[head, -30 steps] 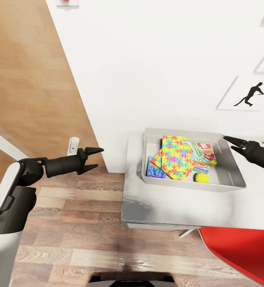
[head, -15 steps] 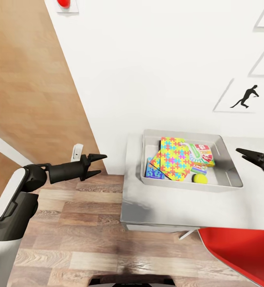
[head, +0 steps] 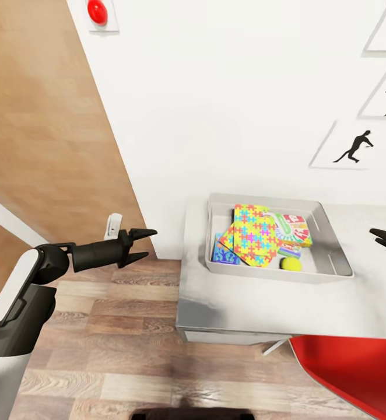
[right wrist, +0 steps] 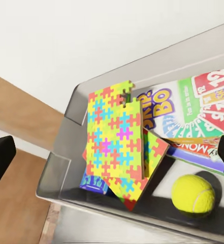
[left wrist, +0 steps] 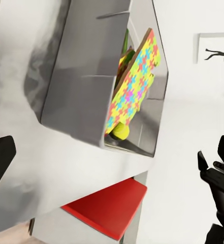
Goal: Put all the toys in the child's room - the three board games (two on the bed and one on the table), the two jigsaw puzzles on the table, and the tennis ball on the table - inside the toy box on the table in the child's room.
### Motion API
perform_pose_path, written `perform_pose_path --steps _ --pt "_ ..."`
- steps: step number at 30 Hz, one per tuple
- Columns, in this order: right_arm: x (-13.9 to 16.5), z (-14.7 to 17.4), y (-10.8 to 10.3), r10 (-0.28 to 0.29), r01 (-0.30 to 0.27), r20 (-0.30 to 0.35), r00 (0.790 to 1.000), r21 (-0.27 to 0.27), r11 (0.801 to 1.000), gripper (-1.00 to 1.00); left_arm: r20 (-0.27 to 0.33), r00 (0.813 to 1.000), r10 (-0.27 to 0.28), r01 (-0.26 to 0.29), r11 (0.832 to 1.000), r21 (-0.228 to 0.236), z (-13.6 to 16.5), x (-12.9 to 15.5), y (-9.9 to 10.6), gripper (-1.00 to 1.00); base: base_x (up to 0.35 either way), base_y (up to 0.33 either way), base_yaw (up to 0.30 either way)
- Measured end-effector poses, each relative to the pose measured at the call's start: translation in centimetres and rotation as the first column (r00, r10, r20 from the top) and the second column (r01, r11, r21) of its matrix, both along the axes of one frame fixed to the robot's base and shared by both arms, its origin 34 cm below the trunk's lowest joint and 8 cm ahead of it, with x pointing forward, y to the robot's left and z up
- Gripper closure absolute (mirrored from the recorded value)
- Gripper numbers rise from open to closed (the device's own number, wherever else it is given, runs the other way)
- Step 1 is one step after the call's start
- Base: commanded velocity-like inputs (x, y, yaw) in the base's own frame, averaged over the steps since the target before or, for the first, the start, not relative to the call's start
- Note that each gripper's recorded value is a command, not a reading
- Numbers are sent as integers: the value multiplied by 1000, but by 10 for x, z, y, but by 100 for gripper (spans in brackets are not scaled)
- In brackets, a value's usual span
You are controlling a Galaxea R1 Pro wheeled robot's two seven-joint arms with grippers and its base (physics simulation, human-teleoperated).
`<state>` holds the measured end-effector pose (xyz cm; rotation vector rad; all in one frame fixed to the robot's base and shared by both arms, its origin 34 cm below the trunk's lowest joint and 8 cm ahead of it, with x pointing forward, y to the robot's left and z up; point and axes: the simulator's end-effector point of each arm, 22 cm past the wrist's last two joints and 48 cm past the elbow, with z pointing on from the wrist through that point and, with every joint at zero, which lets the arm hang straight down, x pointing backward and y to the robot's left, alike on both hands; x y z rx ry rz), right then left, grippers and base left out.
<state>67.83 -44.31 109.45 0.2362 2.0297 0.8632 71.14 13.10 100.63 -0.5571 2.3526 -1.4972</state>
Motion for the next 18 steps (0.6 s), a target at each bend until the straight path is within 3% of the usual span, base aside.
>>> perform_pose_path --steps 11,18 --pt "-15 15 -24 -49 50 24 998 -9 999 -100 19 1000 17 -16 999 -31 11 -2 4 -100 0 0 -1" --pt "-25 17 -33 -73 73 20 997 -16 997 -100 15 998 65 -64 997 -43 12 -4 22 -100 -21 0 0"
